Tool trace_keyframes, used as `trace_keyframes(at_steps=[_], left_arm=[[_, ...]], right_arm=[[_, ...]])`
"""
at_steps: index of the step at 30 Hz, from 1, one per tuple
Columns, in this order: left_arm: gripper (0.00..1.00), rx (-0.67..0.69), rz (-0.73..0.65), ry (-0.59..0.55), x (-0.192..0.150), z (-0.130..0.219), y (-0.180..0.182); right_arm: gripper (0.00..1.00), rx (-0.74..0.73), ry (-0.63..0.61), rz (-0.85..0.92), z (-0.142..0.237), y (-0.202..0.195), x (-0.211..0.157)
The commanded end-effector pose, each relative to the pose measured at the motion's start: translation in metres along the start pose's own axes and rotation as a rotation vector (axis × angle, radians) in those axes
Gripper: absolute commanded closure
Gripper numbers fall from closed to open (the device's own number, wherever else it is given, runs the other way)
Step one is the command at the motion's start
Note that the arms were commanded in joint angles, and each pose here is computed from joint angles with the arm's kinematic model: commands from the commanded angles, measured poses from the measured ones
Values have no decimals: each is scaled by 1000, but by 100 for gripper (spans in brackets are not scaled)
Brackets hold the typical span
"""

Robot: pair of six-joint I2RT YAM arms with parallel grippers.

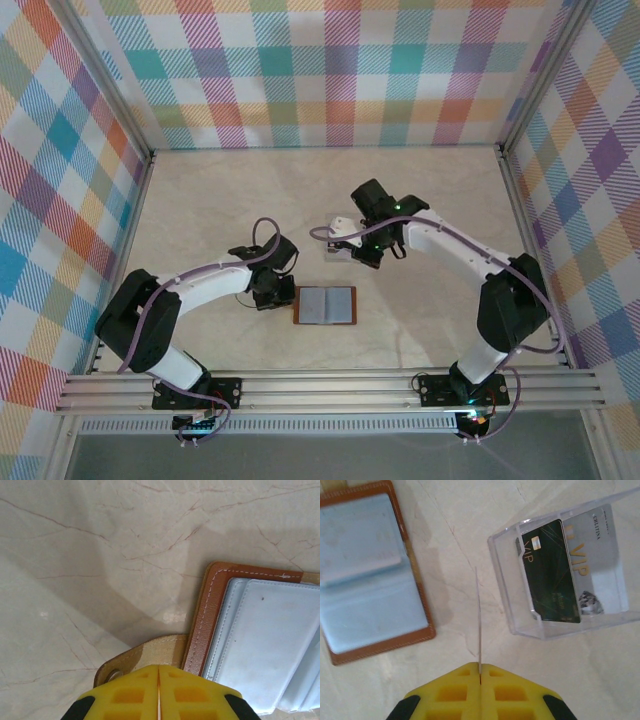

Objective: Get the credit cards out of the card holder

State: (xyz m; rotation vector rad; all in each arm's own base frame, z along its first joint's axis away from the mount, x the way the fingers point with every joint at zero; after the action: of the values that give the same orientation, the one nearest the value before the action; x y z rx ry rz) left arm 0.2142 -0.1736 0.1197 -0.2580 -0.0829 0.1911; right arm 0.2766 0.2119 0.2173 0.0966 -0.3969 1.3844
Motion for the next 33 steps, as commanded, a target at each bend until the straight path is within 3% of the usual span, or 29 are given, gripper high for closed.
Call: trace_keyframes(at_steps=[1,8,21,33], left_arm=[[90,-26,-4,-2,-1,4,3],[91,-29,3,-2,-2,7,7],[90,-26,21,1,-3,7,12],[90,-20,32,4,-2,9,16]], right_arm=[[100,7,68,184,2,-6,-2],[100,4,79,278,3,-25,11],[100,-36,76,299,6,-75,39],[100,-2,97,294,-23,-113,51]])
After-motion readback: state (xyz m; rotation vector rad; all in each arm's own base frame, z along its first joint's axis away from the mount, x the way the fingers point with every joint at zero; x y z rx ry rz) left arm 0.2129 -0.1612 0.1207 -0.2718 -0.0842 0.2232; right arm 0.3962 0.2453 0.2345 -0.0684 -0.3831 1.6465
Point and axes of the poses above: each hand's point on the last joint's axis, 136 mm out from that joint toward the fingers, its own z axis back along the fingers, its own y axis along the line the jaws close on, x = y × z, the point moved 9 cm from there along z, back along the fingers, and after that the axes turned 2 degrees about z, right-handed, at the moved point
